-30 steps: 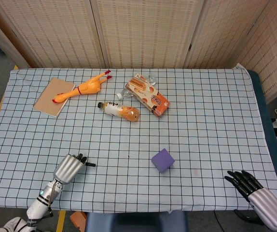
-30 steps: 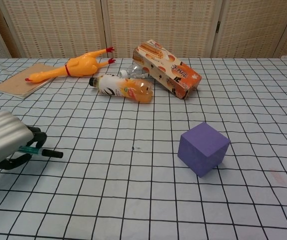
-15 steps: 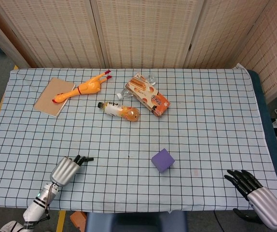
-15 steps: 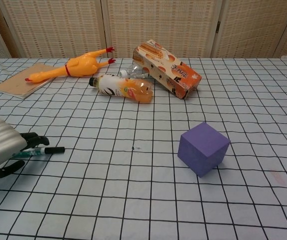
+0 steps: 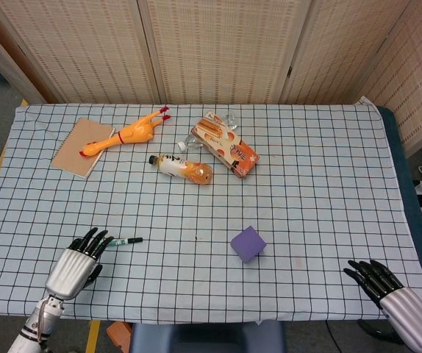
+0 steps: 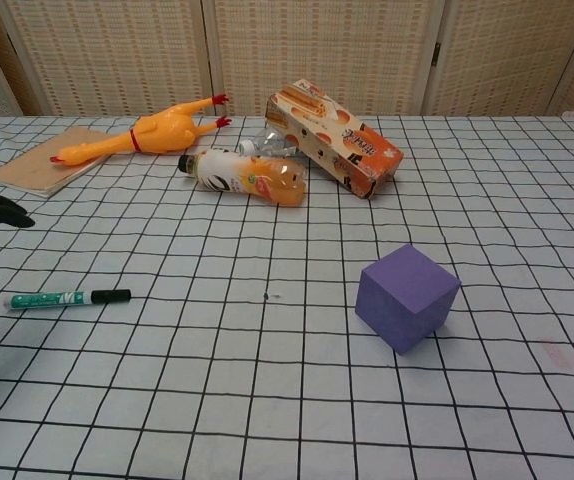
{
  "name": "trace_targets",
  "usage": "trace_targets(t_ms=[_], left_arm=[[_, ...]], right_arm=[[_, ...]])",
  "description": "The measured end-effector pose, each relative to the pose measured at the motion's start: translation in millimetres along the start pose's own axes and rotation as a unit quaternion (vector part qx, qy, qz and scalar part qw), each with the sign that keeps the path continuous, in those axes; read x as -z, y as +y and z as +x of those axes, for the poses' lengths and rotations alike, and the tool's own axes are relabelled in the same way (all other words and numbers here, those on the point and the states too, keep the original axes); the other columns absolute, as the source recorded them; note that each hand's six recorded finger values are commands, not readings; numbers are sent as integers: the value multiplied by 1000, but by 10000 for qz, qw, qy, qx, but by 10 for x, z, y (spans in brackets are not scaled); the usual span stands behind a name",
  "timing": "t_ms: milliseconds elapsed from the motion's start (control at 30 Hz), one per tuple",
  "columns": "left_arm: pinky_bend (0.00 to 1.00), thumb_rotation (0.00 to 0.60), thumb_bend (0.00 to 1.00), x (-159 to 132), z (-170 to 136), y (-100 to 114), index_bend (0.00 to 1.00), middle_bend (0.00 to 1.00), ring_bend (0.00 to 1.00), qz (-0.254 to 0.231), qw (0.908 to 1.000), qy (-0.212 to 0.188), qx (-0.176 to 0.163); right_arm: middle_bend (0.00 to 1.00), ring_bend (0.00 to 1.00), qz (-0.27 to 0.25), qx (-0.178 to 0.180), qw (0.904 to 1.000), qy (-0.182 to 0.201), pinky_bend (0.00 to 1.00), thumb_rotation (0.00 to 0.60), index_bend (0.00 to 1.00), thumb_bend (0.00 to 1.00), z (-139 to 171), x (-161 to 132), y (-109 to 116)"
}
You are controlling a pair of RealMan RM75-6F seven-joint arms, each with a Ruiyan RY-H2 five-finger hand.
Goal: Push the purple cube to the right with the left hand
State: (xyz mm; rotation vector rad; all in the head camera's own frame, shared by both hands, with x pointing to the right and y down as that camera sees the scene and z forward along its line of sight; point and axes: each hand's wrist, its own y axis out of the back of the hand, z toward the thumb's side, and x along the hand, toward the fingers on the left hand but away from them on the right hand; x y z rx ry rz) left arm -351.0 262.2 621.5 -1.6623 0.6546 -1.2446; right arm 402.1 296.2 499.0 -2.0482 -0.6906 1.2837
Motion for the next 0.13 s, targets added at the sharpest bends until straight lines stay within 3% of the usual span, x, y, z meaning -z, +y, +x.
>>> trace_targets(t_ms=[133], left_arm=[[186, 600, 347, 182, -251, 42, 0, 0, 0, -805, 9963, 281, 97]], right_arm=[[0, 0, 96, -4, 9999, 74, 0, 600, 0, 154, 21, -53, -31]])
